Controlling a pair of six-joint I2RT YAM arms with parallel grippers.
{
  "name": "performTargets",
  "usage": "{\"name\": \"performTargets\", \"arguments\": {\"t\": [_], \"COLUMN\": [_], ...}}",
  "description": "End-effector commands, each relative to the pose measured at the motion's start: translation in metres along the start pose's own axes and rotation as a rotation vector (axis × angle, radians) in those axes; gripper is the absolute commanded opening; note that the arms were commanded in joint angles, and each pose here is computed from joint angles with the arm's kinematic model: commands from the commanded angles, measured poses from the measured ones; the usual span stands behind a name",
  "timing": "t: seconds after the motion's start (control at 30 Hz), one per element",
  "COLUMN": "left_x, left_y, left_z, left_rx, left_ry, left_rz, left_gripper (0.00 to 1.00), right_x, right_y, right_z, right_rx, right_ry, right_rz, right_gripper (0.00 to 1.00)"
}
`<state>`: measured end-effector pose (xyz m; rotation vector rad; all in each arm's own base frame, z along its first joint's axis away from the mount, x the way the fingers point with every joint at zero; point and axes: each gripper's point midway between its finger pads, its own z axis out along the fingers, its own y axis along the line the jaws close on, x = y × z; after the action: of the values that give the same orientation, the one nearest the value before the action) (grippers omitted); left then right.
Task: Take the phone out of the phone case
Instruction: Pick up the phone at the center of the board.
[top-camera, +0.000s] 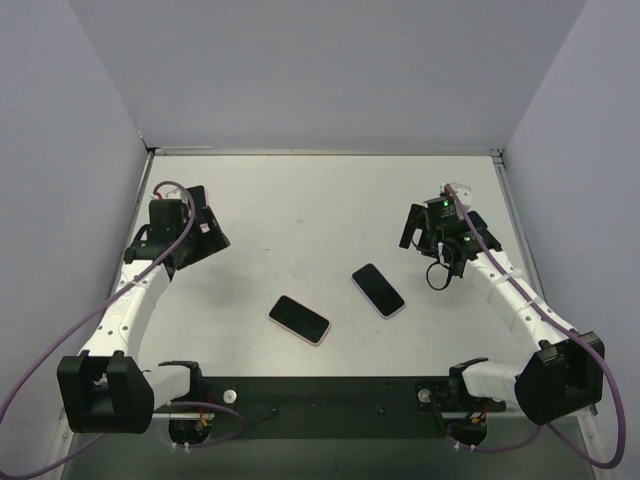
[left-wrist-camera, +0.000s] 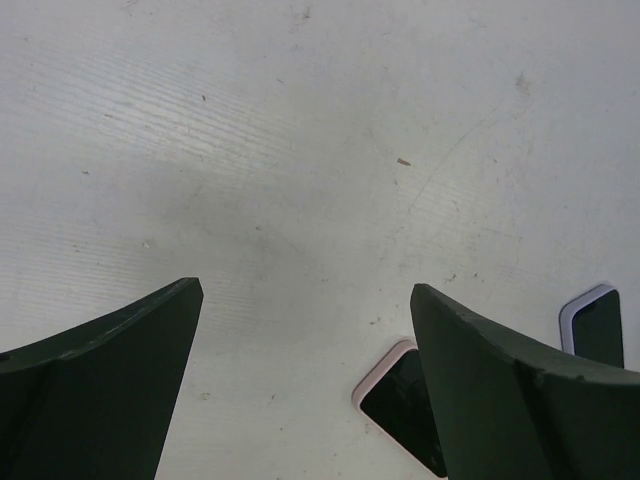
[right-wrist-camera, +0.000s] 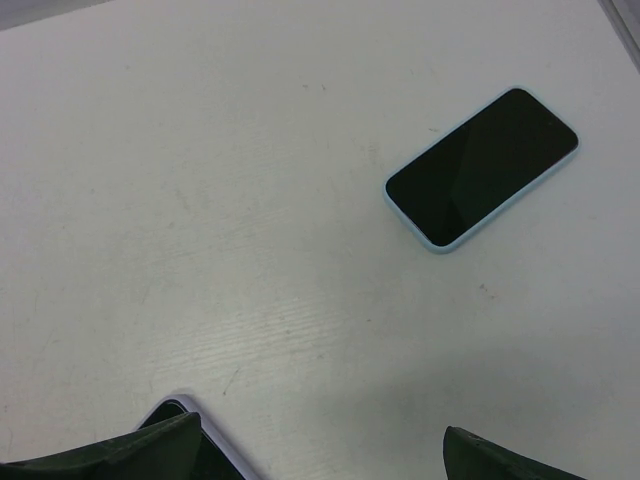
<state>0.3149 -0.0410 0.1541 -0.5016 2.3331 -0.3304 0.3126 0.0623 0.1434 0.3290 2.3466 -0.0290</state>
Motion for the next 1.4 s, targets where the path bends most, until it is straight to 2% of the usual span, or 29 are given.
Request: {"name": "performTargets", "arguments": {"t": [0.0, 0.23, 0.5, 0.67, 0.73, 0.77, 0.8, 0.93, 0.97, 1.17, 1.3, 1.37], "left_x": [0.005, 0.010, 0.001, -0.019, -0.024, -0.041, -0.039, -0.054, -0.065, -0.071, -0.088, -0.083], "left_y": [0.023, 0.040, 0.058, 0.058, 0.063, 0.066, 0.072, 0.082, 0.079, 0.068, 0.061, 0.067], "left_z": [0.005, 0.011, 0.013, 0.020, 0.029, 0.027, 0.038, 0.058, 0.063, 0.125, 0.149, 0.163], "left_rx": [-0.117, -0.213, -0.326, -0.348, -0.376, -0.392, -0.421, -0.469, -0.451, -0.354, -0.333, -0.354], "left_ry": [0.025, 0.055, 0.028, -0.020, 0.000, -0.014, 0.032, 0.072, 0.058, 0.181, 0.160, 0.190], "left_rz": [0.002, -0.006, 0.010, 0.024, 0.015, -0.008, 0.002, 0.021, 0.025, 0.059, 0.050, 0.046], "left_gripper": [0.97, 0.97, 0.97, 0.97, 0.97, 0.97, 0.97, 0.97, 0.97, 0.97, 0.97, 0.97], "right_x": [-0.011, -0.013, -0.004, -0.001, 0.000, 0.000, 0.001, 0.003, 0.005, 0.009, 0.019, 0.022], "right_y": [-0.012, -0.007, 0.000, 0.006, 0.009, 0.011, 0.012, 0.019, 0.022, 0.030, 0.036, 0.038], "right_z": [-0.005, -0.009, -0.006, -0.004, -0.004, -0.004, -0.003, -0.003, -0.003, -0.002, 0.004, 0.006], "right_rx": [0.071, 0.042, 0.005, -0.015, -0.033, -0.038, -0.044, -0.078, -0.092, -0.121, -0.135, -0.139], "right_ry": [-0.033, -0.032, 0.003, 0.025, 0.032, 0.035, 0.041, 0.061, 0.070, 0.083, 0.127, 0.140], "right_rz": [0.017, 0.012, 0.017, 0.032, 0.034, 0.034, 0.028, 0.014, 0.013, 0.023, 0.024, 0.026], "right_gripper": [1.00, 1.00, 1.00, 1.00, 1.00, 1.00, 1.00, 1.00, 1.00, 1.00, 1.00, 1.00]}}
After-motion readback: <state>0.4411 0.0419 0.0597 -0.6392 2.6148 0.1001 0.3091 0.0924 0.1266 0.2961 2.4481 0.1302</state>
